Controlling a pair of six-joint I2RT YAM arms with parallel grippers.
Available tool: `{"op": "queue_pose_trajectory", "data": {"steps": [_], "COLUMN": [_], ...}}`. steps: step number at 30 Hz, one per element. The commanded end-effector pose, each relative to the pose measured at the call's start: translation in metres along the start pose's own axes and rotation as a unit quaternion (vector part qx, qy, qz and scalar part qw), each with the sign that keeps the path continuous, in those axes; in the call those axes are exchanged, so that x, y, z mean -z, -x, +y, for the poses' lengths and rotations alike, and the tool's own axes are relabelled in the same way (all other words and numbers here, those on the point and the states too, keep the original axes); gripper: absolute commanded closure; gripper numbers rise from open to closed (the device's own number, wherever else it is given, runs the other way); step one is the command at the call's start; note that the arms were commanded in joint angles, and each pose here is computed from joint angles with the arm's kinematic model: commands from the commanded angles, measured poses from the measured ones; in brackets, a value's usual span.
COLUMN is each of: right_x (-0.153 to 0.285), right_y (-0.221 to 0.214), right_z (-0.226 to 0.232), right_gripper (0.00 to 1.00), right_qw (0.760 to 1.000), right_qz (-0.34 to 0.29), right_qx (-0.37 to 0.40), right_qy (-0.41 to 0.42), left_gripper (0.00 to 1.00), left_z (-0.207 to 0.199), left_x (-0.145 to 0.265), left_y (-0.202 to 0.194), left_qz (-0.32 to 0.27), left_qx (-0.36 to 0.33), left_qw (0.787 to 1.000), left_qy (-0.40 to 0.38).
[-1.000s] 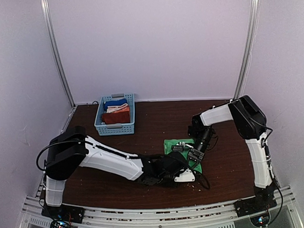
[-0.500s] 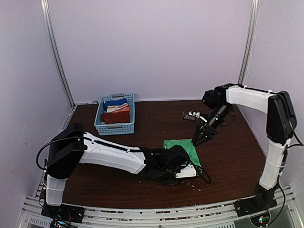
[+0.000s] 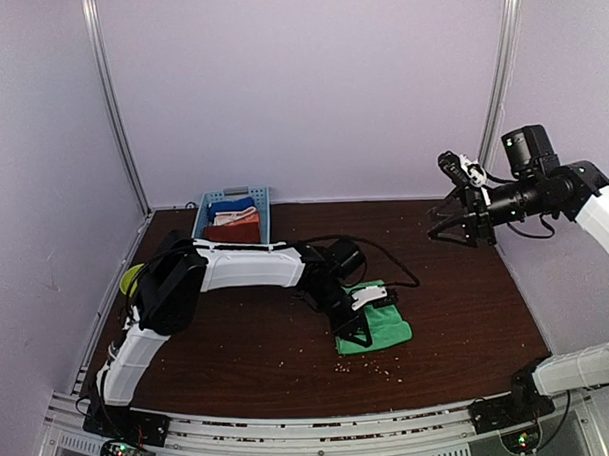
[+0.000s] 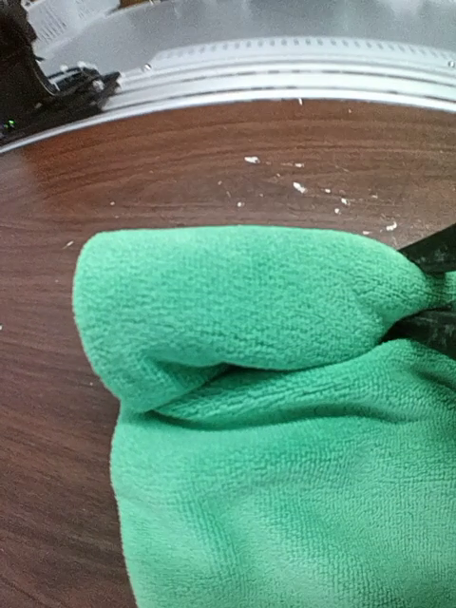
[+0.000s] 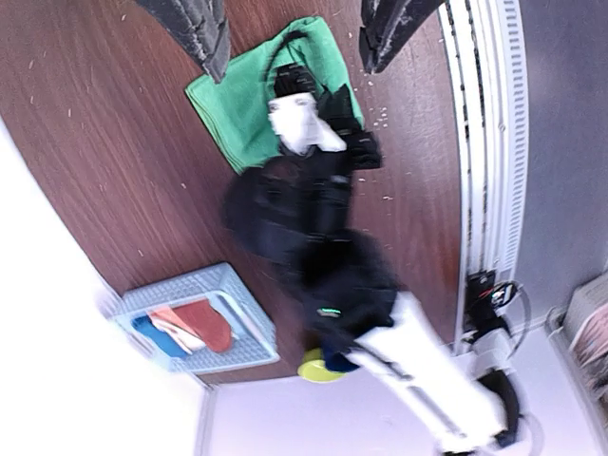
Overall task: Roll the towels
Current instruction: Roll the towel at the center of the board.
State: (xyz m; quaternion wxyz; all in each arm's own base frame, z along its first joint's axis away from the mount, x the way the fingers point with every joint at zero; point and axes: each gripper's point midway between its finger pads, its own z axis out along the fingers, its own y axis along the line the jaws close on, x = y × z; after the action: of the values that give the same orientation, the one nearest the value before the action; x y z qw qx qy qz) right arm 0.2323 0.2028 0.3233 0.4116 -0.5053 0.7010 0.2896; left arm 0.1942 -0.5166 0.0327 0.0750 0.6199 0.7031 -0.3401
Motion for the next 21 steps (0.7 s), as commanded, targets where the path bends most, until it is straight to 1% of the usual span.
{"op": "queue_pose_trajectory", "data": {"steps": [1, 4, 7, 8, 9, 10, 11, 12, 14, 15, 17, 19, 21], "right_x": [-0.014, -0.038, -0.064, -0.074, -0.082, -0.092, -0.102, -0.112, -0.128, -0.137, -0.149, -0.159, -0.168], "right_y": [-0.034, -0.08, -0.113, -0.117, -0.127, -0.133, -0.137, -0.143, -0.157, -0.164, -0.169, -0.178, -0.188], "right_z": [0.051, 0.084, 0.098, 0.097, 0.095, 0.085, 0.081, 0.067, 0.058, 0.052, 0.044, 0.043, 0.04], "right_gripper": [0.51, 0.53, 0.54, 0.55, 0.55, 0.55, 0.55, 0.54, 0.53, 0.5, 0.33, 0.3, 0.31], "right_qw": [0.994, 0.976, 0.964, 0.963, 0.964, 0.965, 0.965, 0.964, 0.956, 0.953, 0.951, 0.947, 0.941], "right_qz": [0.047, 0.125, 0.176, 0.18, 0.191, 0.202, 0.202, 0.21, 0.235, 0.245, 0.244, 0.247, 0.263], "right_qx": [0.038, 0.103, 0.135, 0.154, 0.147, 0.152, 0.155, 0.163, 0.177, 0.177, 0.189, 0.203, 0.212], "right_qy": [0.095, 0.145, 0.145, 0.126, 0.113, 0.076, 0.056, 0.016, -0.009, -0.022, -0.037, -0.035, -0.03], "left_gripper": [0.93, 0.95, 0.95, 0.95, 0.95, 0.95, 0.95, 0.95, 0.95, 0.95, 0.94, 0.94, 0.94], "left_z": [-0.013, -0.004, -0.001, 0.002, 0.003, 0.005, 0.007, 0.008, 0.009, 0.01, 0.01, 0.01, 0.012], "left_x": [-0.021, -0.02, -0.015, -0.015, -0.014, -0.014, -0.013, -0.014, -0.014, -0.015, -0.015, -0.014, -0.014], "left_y": [-0.035, -0.033, -0.029, -0.028, -0.029, -0.03, -0.031, -0.032, -0.035, -0.037, -0.037, -0.036, -0.036], "left_qz": [0.038, 0.031, 0.019, 0.018, 0.017, 0.018, 0.018, 0.019, 0.02, 0.022, 0.022, 0.021, 0.022], "left_qx": [0.141, 0.179, 0.201, 0.206, 0.208, 0.212, 0.215, 0.217, 0.22, 0.22, 0.22, 0.219, 0.219], "left_qw": [0.98, 0.972, 0.964, 0.963, 0.963, 0.962, 0.962, 0.961, 0.961, 0.961, 0.961, 0.961, 0.962], "left_qy": [-0.131, -0.152, -0.174, -0.173, -0.171, -0.17, -0.169, -0.169, -0.167, -0.166, -0.166, -0.166, -0.161]}}
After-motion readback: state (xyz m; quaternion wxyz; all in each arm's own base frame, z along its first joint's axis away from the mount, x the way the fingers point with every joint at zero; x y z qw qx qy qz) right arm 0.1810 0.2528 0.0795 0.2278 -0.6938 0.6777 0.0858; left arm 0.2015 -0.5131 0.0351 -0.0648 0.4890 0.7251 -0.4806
